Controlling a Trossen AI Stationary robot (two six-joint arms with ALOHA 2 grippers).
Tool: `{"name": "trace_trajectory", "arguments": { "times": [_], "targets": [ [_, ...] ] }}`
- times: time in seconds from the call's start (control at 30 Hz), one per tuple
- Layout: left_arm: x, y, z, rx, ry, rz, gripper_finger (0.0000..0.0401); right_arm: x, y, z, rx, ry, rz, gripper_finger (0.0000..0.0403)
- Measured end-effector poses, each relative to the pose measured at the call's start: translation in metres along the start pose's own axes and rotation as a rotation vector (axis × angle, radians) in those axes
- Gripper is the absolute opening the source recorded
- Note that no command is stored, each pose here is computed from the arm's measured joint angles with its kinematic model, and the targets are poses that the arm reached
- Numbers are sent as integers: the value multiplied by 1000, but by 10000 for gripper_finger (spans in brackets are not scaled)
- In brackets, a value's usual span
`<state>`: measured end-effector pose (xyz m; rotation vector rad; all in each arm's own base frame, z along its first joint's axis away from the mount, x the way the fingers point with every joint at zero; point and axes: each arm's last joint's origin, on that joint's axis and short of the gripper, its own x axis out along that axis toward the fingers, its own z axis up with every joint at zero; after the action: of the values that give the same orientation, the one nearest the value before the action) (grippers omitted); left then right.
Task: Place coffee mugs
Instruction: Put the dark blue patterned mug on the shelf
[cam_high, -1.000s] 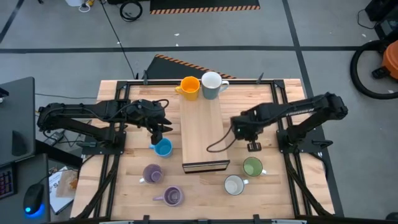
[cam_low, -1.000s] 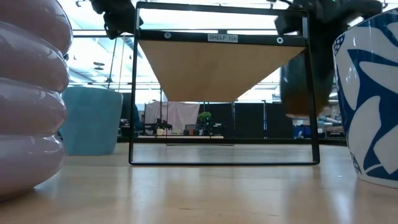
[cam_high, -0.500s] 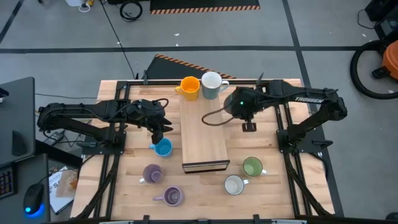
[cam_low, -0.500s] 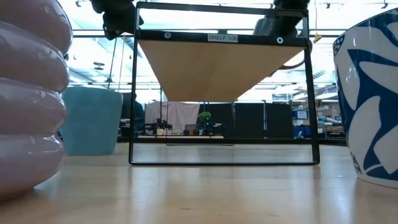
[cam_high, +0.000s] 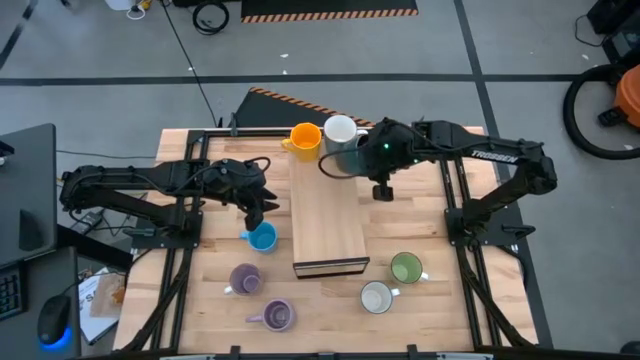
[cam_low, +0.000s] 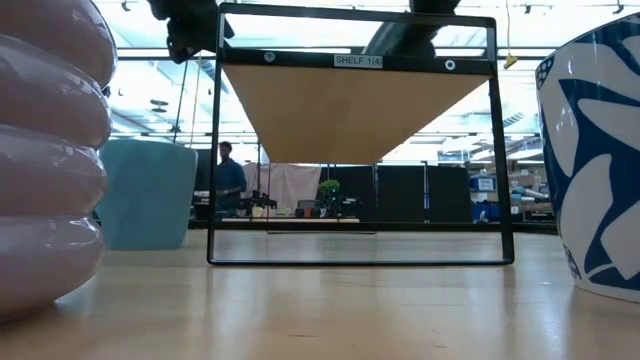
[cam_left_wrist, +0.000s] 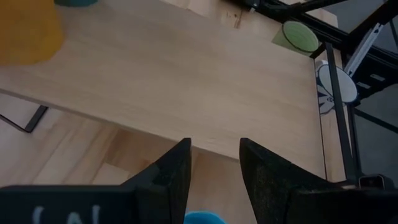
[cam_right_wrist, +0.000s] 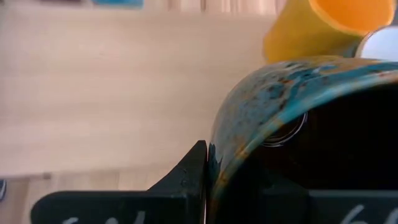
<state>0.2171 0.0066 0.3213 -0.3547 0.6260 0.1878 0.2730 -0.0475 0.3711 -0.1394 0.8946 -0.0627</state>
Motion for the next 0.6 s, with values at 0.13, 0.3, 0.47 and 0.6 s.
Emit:
{"name": "trace_trajectory", "arguments": {
  "times": [0.13, 0.3, 0.47, 0.6],
  "targets": [
    [0, 0, 0, -3, -6, 6, 141, 12, -3, 5, 23, -19, 55, 51],
    [0, 0, 1, -8, -11, 4, 141, 25, -2, 18, 14, 16, 110, 49],
    [0, 0, 1, -8, -12, 3, 141, 29, -4, 29, -30, 92, 131, 49],
    [0, 0, 1, -8, -13, 3, 141, 32, -5, 35, -54, 141, 143, 49]
  ]
}}
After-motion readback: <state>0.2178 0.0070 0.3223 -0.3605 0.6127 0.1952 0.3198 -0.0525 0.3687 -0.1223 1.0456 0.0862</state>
